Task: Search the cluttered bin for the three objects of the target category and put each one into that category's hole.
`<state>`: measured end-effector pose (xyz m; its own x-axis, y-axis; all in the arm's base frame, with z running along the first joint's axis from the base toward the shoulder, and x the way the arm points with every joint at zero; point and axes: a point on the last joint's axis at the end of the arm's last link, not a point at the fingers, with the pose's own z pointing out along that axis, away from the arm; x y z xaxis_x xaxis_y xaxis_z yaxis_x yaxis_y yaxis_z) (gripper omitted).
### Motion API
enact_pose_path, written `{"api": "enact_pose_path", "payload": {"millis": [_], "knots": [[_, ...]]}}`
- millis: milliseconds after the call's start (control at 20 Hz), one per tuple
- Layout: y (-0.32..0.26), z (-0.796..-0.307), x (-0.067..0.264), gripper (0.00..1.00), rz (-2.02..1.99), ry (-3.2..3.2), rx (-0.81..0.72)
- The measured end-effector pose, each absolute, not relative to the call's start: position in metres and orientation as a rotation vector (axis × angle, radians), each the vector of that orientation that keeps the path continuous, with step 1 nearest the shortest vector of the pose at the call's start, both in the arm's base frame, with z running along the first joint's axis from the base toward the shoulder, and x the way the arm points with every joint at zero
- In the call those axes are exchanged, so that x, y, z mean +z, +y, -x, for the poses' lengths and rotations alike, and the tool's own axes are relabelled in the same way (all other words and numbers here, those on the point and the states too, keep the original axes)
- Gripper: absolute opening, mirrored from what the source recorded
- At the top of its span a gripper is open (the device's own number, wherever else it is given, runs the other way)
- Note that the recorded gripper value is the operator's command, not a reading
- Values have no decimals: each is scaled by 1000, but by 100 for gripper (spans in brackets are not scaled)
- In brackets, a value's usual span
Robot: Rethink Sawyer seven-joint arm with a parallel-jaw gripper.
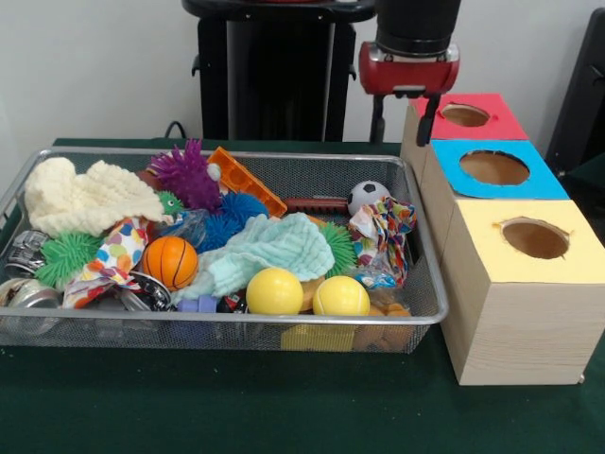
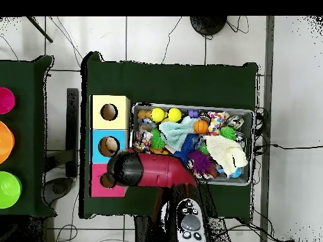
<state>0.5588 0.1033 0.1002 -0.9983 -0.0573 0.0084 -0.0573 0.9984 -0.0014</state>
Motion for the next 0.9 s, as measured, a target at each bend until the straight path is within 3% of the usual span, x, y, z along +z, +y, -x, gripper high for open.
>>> {"api": "enact_pose_path", "payload": {"millis": [900], "knots": [[69,-558,68,100,-140,-3096,-27]]}}
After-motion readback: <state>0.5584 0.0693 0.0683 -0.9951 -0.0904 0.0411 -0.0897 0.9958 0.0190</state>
